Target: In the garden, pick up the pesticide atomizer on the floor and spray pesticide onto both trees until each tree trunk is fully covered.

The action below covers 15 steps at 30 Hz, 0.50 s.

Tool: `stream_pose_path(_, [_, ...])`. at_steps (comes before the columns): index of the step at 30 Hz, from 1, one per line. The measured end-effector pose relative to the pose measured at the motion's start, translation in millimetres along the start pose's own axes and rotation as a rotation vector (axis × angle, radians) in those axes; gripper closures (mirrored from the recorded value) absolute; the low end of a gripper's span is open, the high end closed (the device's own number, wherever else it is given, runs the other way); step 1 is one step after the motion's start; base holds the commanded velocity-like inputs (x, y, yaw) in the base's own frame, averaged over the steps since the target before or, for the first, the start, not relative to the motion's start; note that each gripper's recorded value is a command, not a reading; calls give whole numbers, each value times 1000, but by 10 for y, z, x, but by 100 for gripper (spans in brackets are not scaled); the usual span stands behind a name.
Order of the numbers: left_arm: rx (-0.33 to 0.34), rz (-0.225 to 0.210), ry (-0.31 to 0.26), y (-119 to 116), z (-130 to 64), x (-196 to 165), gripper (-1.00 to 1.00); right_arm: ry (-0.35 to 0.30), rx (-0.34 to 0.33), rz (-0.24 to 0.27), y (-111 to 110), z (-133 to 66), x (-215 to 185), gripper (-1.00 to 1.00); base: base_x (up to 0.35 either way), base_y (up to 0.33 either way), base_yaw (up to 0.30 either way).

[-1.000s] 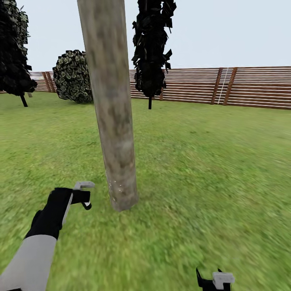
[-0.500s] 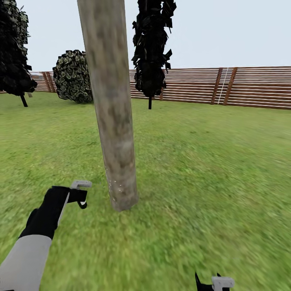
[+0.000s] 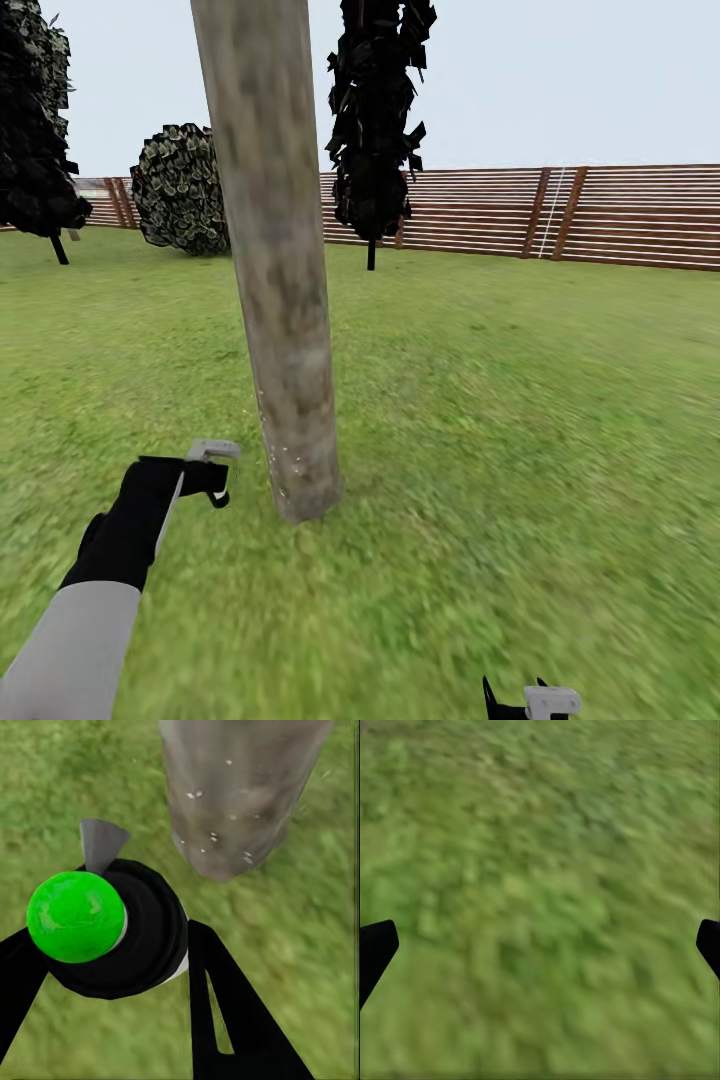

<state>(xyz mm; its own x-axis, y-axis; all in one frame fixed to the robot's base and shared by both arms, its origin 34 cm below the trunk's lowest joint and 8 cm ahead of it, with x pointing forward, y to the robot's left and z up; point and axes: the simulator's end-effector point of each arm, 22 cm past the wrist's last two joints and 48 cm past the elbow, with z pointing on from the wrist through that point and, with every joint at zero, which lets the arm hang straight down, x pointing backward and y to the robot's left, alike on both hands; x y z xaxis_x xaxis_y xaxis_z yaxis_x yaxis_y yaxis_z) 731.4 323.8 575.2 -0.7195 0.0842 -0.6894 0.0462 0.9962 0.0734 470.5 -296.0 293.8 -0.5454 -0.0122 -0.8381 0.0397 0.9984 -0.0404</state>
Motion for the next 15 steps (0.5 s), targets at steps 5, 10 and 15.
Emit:
stream_pose_path(5, [51,47,0,-406,19,-31,100,1,0,0,-1,-3,5,-100,0,0,0])
stream_pose_path(10, [16,45,-16,-212,-38,-97,100,0,0,0,1,-2,3,-100,0,0,0])
stream_pose_path(15, [6,45,-38,-152,-89,-173,100,1,0,0,0,-2,7,-100,-169,-126,0])
